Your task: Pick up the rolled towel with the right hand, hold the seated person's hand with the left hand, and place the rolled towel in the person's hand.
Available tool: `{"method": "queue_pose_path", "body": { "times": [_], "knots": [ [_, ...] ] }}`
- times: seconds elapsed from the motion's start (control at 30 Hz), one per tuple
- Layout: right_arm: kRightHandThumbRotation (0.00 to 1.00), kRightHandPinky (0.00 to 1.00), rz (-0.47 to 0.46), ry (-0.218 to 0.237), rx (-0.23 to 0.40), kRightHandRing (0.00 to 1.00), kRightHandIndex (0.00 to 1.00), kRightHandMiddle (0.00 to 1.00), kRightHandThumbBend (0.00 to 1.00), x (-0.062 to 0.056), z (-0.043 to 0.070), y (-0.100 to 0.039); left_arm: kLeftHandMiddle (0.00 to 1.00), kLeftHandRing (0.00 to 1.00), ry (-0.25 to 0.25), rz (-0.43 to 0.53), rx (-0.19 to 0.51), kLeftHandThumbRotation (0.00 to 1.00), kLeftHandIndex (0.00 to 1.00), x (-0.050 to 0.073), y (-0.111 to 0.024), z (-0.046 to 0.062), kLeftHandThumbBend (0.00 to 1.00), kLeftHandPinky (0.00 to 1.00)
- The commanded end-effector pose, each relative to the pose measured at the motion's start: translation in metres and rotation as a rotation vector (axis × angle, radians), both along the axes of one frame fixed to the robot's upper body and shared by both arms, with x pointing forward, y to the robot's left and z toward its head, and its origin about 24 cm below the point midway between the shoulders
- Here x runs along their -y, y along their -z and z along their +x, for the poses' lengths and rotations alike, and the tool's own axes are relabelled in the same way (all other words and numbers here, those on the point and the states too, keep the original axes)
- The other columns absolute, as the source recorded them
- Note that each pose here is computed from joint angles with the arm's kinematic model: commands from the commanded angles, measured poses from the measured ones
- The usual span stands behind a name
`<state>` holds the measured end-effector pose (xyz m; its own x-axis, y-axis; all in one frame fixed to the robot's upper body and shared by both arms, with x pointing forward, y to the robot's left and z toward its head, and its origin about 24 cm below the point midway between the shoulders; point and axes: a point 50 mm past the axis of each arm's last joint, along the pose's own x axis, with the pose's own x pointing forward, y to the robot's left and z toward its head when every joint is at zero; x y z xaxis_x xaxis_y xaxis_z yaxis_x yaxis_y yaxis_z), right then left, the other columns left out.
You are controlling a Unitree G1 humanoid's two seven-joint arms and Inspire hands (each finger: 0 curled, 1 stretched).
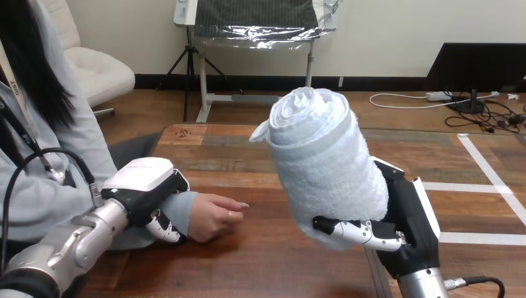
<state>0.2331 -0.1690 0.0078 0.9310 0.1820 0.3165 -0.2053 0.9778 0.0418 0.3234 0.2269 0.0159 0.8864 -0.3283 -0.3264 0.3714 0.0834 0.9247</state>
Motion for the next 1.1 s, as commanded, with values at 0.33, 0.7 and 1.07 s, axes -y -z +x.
{"method": "queue_pose_path", "body": {
  "times": [0.33,0.7,1.07],
  "knots": [
    [0.00,0.22,-0.001,-0.014,0.104,0.29,0.44,0.40,0.55,-0.011,0.029,-0.023,0.38,0.32,0.026,-0.062,0.048,0.00,0.37,0.005,-0.016,0.004,0.83,0.26],
    [0.00,0.23,-0.052,0.008,0.089,0.29,0.44,0.40,0.59,-0.015,0.036,-0.018,0.38,0.31,0.057,-0.091,0.111,0.00,0.38,0.006,-0.028,0.005,0.84,0.25],
    [0.00,0.24,-0.110,0.013,0.069,0.29,0.44,0.39,0.61,-0.019,0.043,-0.012,0.39,0.32,0.089,-0.121,0.158,0.00,0.39,0.011,-0.047,0.005,0.85,0.26]
  ]
}}
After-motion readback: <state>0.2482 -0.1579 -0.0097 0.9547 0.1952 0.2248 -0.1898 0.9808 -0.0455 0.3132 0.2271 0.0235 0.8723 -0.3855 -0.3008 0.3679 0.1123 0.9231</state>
